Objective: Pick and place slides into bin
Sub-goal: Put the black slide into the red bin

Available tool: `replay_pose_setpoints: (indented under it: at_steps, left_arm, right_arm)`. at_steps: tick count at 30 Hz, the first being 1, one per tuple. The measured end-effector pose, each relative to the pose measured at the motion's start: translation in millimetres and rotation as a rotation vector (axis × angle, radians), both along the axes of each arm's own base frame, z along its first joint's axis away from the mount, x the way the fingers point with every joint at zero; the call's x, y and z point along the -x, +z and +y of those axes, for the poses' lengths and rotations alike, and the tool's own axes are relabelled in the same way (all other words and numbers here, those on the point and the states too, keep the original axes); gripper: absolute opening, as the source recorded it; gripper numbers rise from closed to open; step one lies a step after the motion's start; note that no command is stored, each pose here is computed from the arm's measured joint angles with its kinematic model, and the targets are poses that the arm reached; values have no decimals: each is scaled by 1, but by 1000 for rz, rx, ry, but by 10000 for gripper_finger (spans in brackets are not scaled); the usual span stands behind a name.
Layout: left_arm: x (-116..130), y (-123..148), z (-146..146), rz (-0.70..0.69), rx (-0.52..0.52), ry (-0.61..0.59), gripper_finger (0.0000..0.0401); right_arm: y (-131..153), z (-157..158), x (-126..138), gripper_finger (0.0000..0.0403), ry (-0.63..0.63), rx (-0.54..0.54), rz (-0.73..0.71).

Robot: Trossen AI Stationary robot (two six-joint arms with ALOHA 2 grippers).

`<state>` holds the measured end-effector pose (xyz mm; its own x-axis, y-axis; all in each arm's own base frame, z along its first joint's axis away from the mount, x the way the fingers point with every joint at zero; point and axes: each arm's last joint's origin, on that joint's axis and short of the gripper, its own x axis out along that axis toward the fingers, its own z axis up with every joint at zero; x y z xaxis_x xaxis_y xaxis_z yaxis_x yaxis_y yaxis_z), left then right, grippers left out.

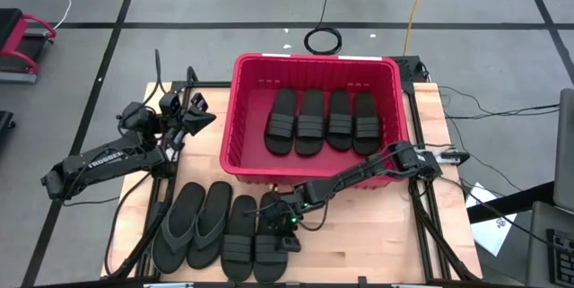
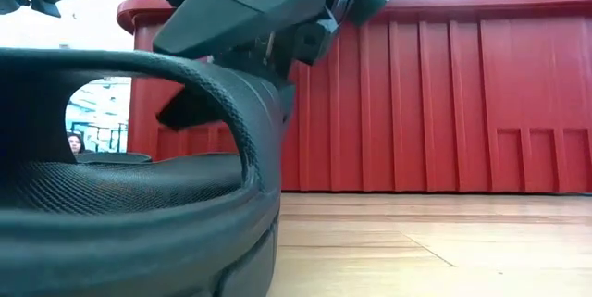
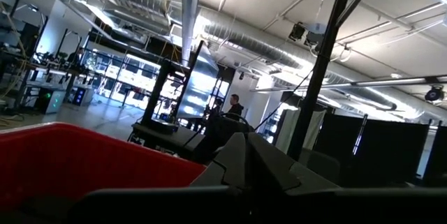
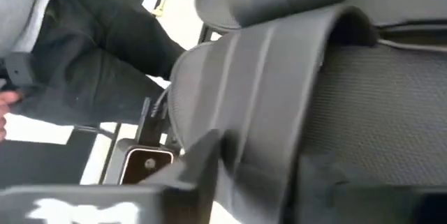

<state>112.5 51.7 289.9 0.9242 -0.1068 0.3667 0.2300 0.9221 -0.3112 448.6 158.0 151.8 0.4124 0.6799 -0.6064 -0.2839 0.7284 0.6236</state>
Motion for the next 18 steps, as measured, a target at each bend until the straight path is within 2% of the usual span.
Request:
replay_pose_setpoints:
  at_steps: [3, 5, 11, 18]
  left_arm:
    - [0, 0, 0, 0, 0, -1, 13]
    - [0, 0, 0, 0, 2, -1, 7]
    - [0, 0, 0, -1, 1, -1, 9]
    - [0, 0, 0, -3, 0, 2, 19]
  right_arm:
    - [2, 2, 1, 41, 1, -11, 4]
    - [6, 3, 2, 13, 16, -30, 11]
    - [38, 6, 11, 6, 7, -48, -9]
    - [119, -6, 42, 4, -28, -67, -95]
